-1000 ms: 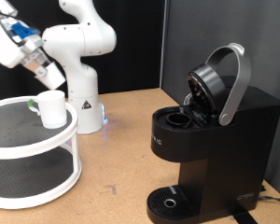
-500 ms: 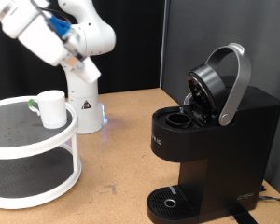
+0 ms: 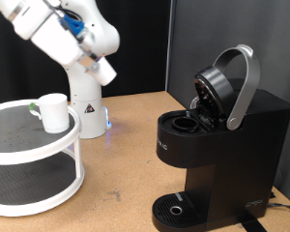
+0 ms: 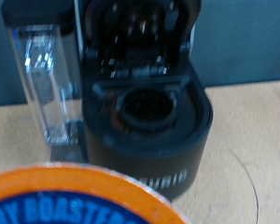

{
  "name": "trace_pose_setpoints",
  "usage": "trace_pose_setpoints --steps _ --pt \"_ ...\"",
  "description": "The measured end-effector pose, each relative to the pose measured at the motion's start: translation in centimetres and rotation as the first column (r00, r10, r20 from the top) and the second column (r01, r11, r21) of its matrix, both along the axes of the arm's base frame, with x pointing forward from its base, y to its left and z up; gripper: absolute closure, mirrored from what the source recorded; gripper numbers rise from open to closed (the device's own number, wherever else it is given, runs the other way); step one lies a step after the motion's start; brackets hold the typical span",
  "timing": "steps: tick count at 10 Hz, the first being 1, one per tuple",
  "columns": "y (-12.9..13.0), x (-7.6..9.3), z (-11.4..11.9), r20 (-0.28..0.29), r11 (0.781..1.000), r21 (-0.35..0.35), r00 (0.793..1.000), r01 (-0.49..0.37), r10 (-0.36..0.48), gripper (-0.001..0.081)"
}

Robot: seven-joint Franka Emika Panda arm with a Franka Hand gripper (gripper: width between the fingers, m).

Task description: Make a cup of coffee with the keurig machine

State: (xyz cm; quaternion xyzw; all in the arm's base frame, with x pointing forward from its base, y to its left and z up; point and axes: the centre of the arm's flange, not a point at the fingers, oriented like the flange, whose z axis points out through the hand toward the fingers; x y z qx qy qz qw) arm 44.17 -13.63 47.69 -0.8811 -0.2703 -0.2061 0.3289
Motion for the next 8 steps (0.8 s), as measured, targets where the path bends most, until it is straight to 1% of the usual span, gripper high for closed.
trace_pose_setpoints --steps 2,5,8 --pt "2.3 1.8 0.5 0.005 1.000 -0.003 1.000 -0.020 0.021 0.0351" --pt "5.8 4.2 1.1 -0.007 0.998 -0.024 0.998 -0.063 0.063 0.0351" --pt "8.7 5.9 1.7 -0.004 0.996 -0.022 0.996 -0.087 0.087 0.0351"
